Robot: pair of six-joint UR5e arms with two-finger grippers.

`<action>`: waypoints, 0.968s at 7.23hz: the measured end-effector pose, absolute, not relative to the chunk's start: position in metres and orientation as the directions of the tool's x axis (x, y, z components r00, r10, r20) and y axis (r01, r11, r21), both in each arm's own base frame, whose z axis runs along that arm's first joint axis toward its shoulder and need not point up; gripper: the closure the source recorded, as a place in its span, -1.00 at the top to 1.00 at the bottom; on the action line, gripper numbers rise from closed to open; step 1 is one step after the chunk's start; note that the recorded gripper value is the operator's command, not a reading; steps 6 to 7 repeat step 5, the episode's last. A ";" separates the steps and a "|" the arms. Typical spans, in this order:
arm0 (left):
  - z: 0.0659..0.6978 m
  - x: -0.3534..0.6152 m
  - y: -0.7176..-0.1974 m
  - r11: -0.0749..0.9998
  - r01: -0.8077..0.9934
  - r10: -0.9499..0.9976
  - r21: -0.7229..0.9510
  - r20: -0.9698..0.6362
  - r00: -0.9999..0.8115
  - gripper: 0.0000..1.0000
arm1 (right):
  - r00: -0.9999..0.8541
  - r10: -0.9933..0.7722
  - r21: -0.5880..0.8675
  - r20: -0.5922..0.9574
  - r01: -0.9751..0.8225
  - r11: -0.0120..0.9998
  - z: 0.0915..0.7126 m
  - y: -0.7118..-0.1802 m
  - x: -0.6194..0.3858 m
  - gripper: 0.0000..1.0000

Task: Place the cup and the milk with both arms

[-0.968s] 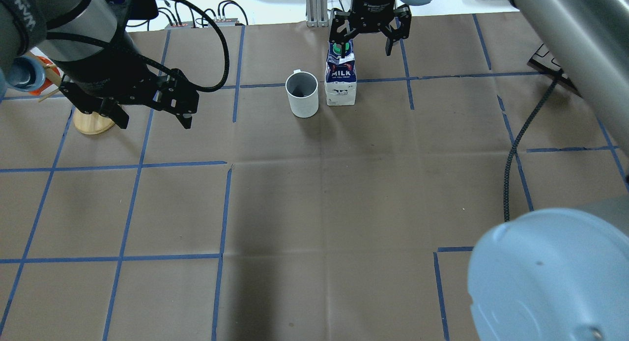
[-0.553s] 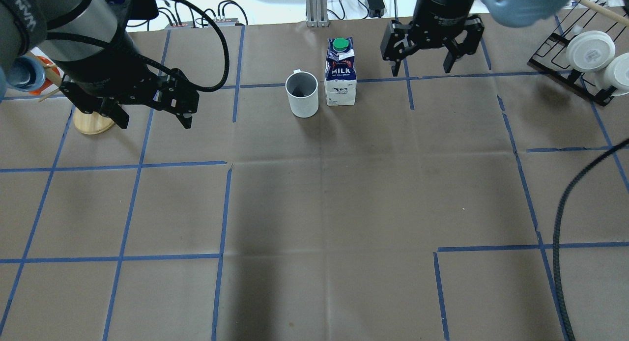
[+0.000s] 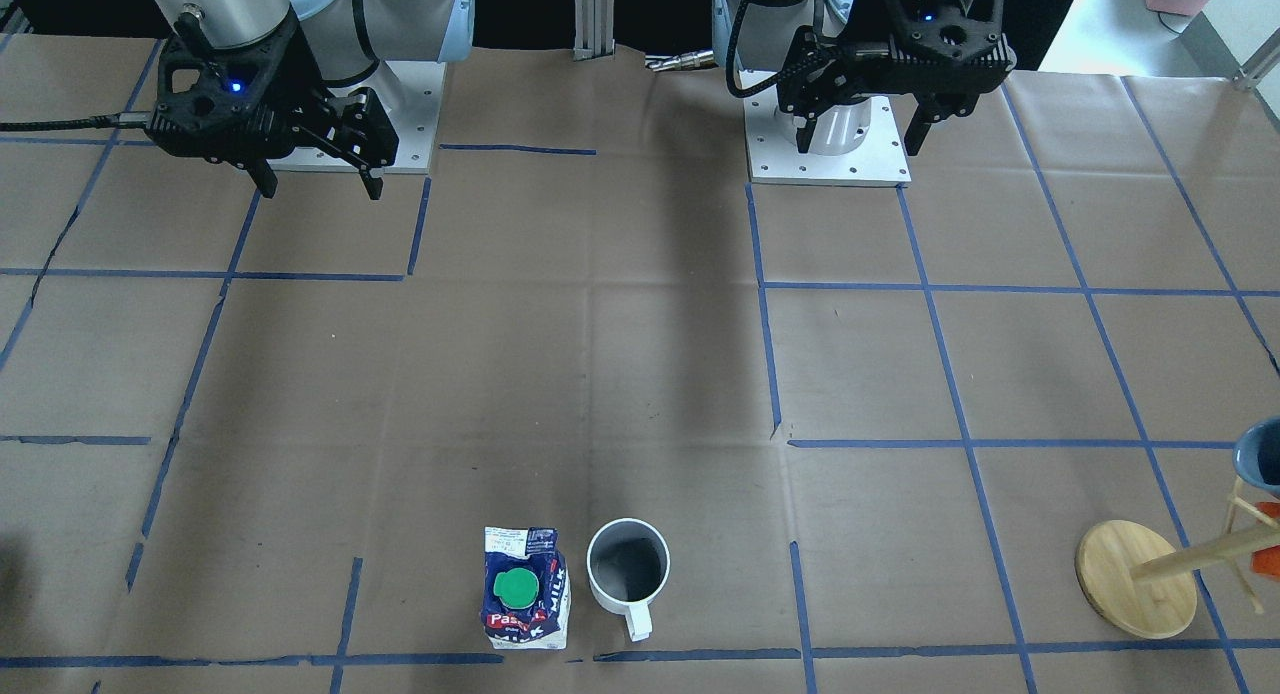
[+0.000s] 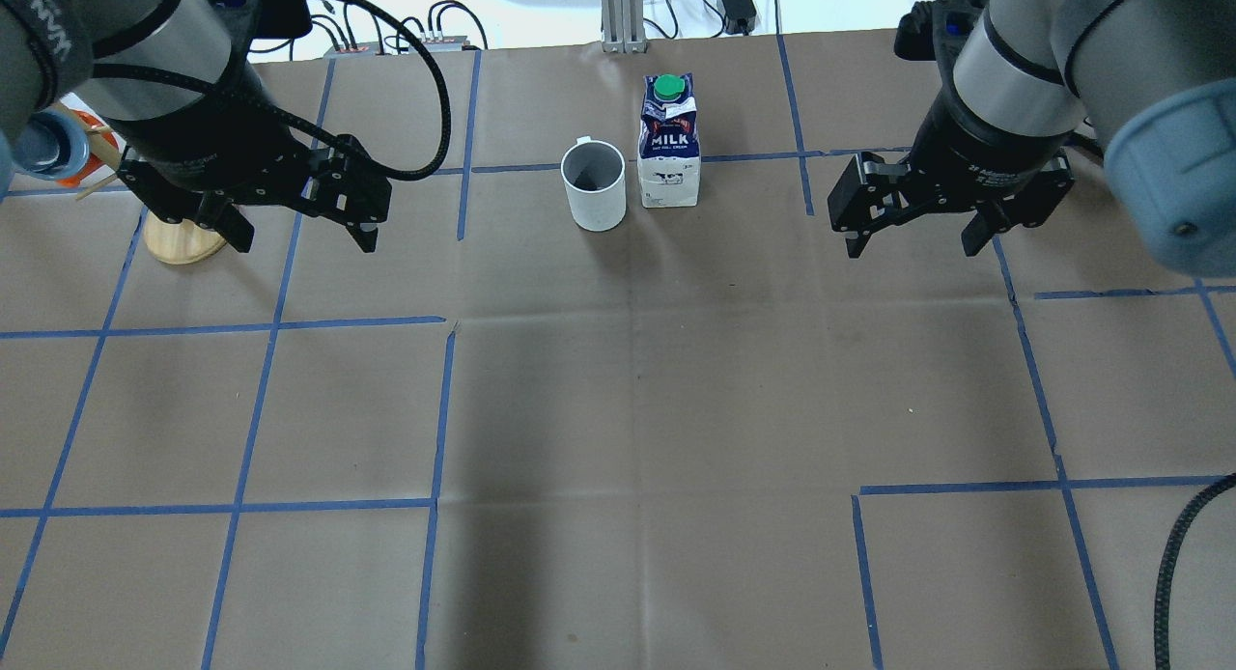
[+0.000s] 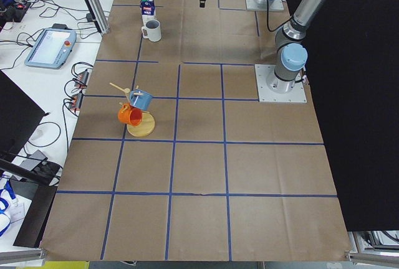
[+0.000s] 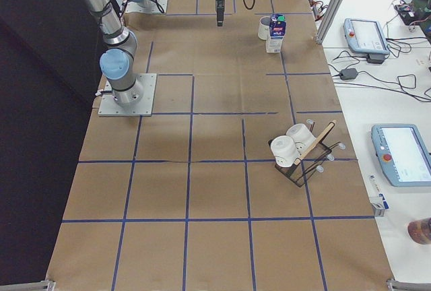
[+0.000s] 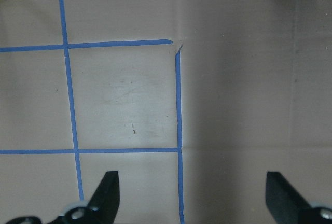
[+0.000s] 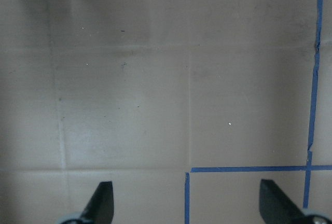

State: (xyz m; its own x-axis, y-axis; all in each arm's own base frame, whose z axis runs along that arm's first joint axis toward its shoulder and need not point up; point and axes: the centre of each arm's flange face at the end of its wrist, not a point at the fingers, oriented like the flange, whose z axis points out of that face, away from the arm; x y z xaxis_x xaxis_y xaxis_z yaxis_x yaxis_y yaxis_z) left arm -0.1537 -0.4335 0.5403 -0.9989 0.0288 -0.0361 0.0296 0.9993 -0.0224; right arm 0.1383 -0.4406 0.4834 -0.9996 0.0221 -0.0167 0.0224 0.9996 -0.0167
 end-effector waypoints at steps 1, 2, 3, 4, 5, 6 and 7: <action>0.540 -0.154 -0.433 0.999 0.030 0.029 -0.023 -0.036 -0.999 0.99 | -0.999 0.031 -0.020 -0.015 0.031 0.999 0.484 -0.439 0.133 1.00; 0.540 -0.154 -0.433 0.999 0.030 0.029 -0.023 -0.036 -0.999 0.99 | -0.999 0.038 -0.020 -0.014 0.038 0.999 0.484 -0.438 0.129 1.00; 0.540 -0.154 -0.433 0.999 0.030 0.029 -0.023 -0.037 -0.999 0.99 | -0.999 0.042 -0.017 -0.014 0.042 0.999 0.484 -0.438 0.127 1.00; 0.540 -0.154 -0.433 0.999 0.030 0.029 -0.022 -0.037 -0.999 0.99 | -0.999 0.044 -0.015 -0.014 0.044 0.999 0.484 -0.438 0.126 1.00; 0.540 -0.154 -0.433 0.999 0.030 0.029 -0.021 -0.037 -0.999 0.99 | -0.999 0.044 -0.015 -0.014 0.044 0.999 0.483 -0.438 0.126 1.00; 0.540 -0.154 -0.433 0.999 0.030 0.029 -0.021 -0.037 -0.999 0.99 | -0.999 0.044 -0.015 -0.014 0.044 0.999 0.483 -0.438 0.126 1.00; 0.540 -0.154 -0.433 0.999 0.030 0.029 -0.021 -0.037 -0.999 0.99 | -0.999 0.044 -0.015 -0.014 0.044 0.999 0.483 -0.438 0.126 1.00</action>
